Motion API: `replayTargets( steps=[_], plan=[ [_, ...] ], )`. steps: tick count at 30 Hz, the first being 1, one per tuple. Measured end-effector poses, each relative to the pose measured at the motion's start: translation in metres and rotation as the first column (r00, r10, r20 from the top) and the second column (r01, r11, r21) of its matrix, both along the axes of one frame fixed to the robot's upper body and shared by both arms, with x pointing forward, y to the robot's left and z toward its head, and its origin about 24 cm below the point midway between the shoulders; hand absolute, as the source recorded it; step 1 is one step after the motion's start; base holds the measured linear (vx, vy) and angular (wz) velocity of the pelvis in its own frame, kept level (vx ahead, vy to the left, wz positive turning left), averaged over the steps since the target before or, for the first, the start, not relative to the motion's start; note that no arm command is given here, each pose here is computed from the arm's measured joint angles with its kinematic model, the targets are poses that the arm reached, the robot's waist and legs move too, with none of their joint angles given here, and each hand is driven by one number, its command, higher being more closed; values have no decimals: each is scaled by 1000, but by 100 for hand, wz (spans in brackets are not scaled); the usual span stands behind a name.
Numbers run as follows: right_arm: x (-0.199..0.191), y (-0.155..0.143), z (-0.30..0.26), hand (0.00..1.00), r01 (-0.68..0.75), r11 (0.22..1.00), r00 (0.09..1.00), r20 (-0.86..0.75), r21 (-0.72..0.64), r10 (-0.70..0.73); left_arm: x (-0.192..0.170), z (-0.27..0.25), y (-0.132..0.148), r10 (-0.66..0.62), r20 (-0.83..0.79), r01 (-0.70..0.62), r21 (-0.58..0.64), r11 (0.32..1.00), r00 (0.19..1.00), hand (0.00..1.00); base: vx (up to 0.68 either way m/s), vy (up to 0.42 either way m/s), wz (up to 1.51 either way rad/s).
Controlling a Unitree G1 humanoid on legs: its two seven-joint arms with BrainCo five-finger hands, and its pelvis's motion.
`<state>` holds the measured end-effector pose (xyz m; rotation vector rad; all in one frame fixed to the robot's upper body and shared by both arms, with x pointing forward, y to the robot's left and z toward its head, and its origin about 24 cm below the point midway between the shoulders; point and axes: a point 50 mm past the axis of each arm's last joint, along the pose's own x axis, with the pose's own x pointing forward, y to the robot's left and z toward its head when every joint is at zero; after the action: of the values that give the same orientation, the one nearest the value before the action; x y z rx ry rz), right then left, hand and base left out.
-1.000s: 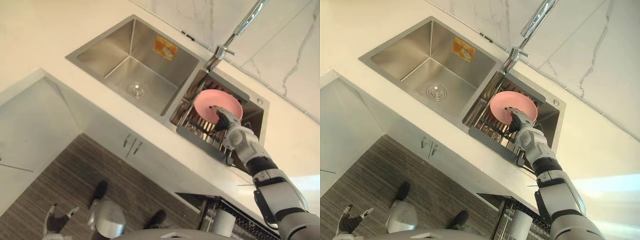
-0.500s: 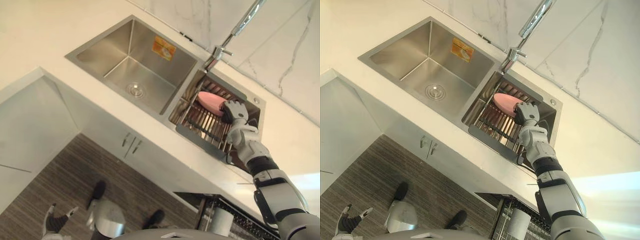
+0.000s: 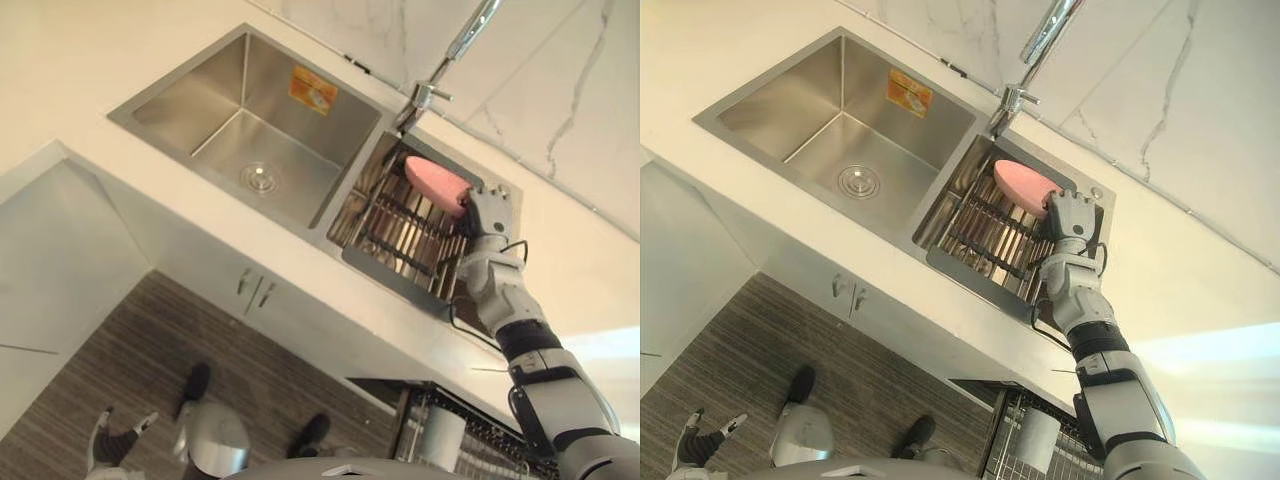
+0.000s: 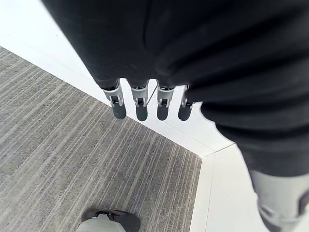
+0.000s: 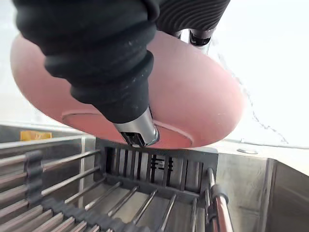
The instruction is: Walk over to the sink, pick up the cup, carry it to the dishwasher, place the cup inside the dishwasher, then close the dishwasher door
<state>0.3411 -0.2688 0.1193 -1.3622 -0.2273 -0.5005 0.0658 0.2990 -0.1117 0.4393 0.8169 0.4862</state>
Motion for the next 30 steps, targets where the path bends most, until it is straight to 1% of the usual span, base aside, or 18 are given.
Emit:
replayTargets(
  steps=[3,7,12,15,17,20,22,25,26,30],
  plan=[
    [-2,-5,12,100,17,999,996,81,50,-21,-2,-1,-3,5,-4,-5,3,1000,1000,0,0,0,0],
    [-3,-2,20,100,0,999,991,135,50,-6,-2,-3,-7,-1,-6,1,-6,1000,1000,0,-4,0,-2],
    [-11,-8,29,100,7,995,979,200,102,-27,-8,-6,-18,-35,-7,35,-27,999,999,0,2,5,-16],
    [-21,-14,40,100,7,995,966,255,96,-31,-24,-10,-31,-143,-78,141,-33,990,987,0,-6,30,-59],
    [-35,-31,48,100,43,998,960,276,41,-53,-30,-16,-47,-248,-130,239,-82,968,960,0,-24,72,-64],
    [-52,-54,47,100,114,993,958,263,16,-114,-32,-20,-55,-310,-162,292,-128,948,937,0,-60,195,-79],
    [-56,-60,48,100,135,991,957,257,12,-134,-32,-20,-53,-323,-184,301,-138,944,928,0,-81,180,-96],
    [-55,-60,47,100,126,992,965,232,10,-125,-27,-20,-53,-326,-194,298,-158,941,925,0,-186,233,-144],
    [-53,-57,48,100,113,994,966,234,7,-112,-25,-20,-55,-313,-185,285,-163,945,932,0,-143,214,-148],
    [-44,-45,62,100,61,998,965,256,-9,-56,-18,-15,-44,-222,-150,204,-129,970,963,0,-52,124,-103]
  ],
)
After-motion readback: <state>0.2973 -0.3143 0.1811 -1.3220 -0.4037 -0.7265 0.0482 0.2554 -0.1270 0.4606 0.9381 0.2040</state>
